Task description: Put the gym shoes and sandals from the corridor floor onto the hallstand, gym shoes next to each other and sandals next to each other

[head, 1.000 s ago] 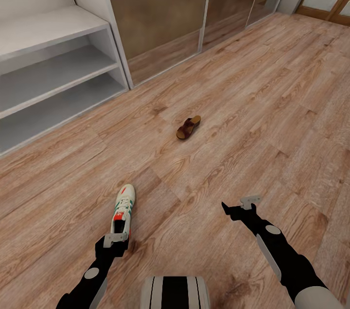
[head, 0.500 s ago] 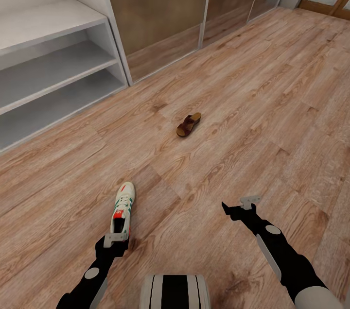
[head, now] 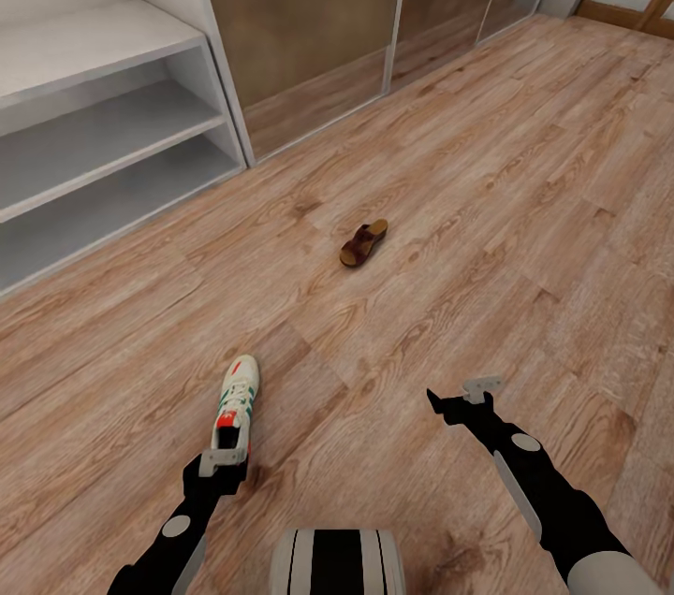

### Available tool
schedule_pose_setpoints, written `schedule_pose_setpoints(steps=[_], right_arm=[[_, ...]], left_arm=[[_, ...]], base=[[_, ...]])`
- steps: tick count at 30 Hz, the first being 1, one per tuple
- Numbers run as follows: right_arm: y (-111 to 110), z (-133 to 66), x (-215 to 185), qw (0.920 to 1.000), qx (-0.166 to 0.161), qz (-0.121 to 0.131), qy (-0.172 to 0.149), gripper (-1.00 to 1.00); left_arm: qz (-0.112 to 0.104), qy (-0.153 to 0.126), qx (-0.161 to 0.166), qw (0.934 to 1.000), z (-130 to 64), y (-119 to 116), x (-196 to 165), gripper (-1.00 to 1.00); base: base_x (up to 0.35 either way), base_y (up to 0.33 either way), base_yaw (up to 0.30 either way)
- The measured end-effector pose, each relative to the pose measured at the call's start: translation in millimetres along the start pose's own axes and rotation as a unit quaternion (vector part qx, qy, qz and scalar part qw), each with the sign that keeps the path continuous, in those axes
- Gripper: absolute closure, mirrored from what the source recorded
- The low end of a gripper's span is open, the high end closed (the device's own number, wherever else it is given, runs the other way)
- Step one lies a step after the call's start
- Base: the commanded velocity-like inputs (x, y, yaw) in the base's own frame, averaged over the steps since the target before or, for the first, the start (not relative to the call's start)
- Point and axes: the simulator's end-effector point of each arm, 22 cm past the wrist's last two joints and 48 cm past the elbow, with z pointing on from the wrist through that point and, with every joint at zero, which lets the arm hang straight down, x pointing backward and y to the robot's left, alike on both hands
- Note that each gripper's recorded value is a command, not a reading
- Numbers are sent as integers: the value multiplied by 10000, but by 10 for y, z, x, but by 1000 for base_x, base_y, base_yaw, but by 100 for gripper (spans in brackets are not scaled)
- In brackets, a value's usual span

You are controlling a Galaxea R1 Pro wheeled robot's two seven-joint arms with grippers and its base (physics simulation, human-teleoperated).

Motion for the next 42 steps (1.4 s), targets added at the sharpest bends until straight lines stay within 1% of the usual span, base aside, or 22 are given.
schedule_pose_setpoints(steps=[7,8,33,39,42], right_arm=[[0,0,0,10000,0,0,0,-100],[0,0,0,10000,0,0,0,-100],[0,0,0,10000,0,3,0,-100],[0,0,0,10000,0,3,0,-100],[1,-27,-73,10000,3,-7,-61,-100]], left_arm=[[-1,0,0,10000,0,0,0,-100],[-1,0,0,10000,0,0,0,100],[-4,-47,-23,10000,5,31,-40,100],[-5,-87,-26,10000,7,31,-69,100],[-11,-158,-25,9999,-10,29,-145,100]], base=[[5,0,0],[0,0,0],[0,0,0],[0,0,0],[0,0,0]])
